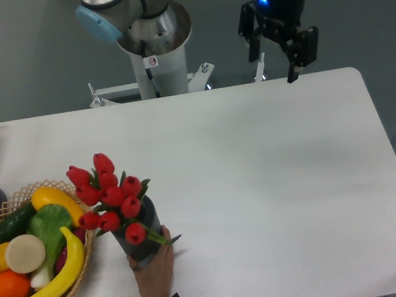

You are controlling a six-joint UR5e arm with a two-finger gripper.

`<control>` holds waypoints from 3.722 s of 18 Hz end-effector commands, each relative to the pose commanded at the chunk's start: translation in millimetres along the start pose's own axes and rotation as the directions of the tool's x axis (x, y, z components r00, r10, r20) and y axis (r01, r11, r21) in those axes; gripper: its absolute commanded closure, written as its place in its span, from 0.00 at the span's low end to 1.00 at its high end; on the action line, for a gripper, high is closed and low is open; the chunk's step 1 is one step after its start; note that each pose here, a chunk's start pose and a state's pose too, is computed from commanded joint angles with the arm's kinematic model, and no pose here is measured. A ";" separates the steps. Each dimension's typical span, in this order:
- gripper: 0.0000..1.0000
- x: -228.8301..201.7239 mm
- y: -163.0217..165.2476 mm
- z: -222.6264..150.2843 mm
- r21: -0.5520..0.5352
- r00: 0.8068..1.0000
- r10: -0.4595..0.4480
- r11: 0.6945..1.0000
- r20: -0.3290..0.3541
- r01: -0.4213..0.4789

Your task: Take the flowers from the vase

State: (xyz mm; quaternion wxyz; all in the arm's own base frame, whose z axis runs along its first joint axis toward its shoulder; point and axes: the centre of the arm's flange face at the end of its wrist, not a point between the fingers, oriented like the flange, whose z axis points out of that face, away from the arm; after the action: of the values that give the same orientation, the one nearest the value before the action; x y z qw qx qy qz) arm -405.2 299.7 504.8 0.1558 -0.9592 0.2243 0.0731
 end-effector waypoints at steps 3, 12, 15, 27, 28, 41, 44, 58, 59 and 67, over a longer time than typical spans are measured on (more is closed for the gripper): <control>0.00 1.5 -2.2 7.2 0.036 0.999 -0.040 0.999 -0.006 0.040; 0.00 2.8 -25.0 33.7 0.182 0.980 -0.191 0.967 0.047 0.179; 0.00 1.9 -48.8 55.3 0.236 0.963 -0.269 0.935 -0.019 0.266; 0.00 38.9 -102.0 138.8 0.454 0.981 -0.173 0.870 -0.090 0.195; 0.00 39.2 -102.4 140.9 0.455 0.981 -0.170 0.870 -0.092 0.193; 0.00 45.2 -150.1 205.3 0.579 0.953 -0.115 0.771 -0.279 0.263; 0.00 36.4 -152.5 203.5 0.577 0.946 -0.140 0.763 -0.292 0.291; 0.00 31.1 -183.0 226.9 0.588 0.957 -0.073 0.775 -0.279 0.230; 0.00 31.0 -182.7 227.8 0.587 0.957 -0.074 0.776 -0.280 0.231; 0.00 29.8 -191.8 237.1 0.584 0.956 -0.058 0.780 -0.288 0.223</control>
State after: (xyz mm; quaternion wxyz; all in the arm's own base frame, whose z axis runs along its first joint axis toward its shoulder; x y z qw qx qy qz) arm -308.6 529.4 326.5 0.4322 -0.8725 0.1810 -0.1387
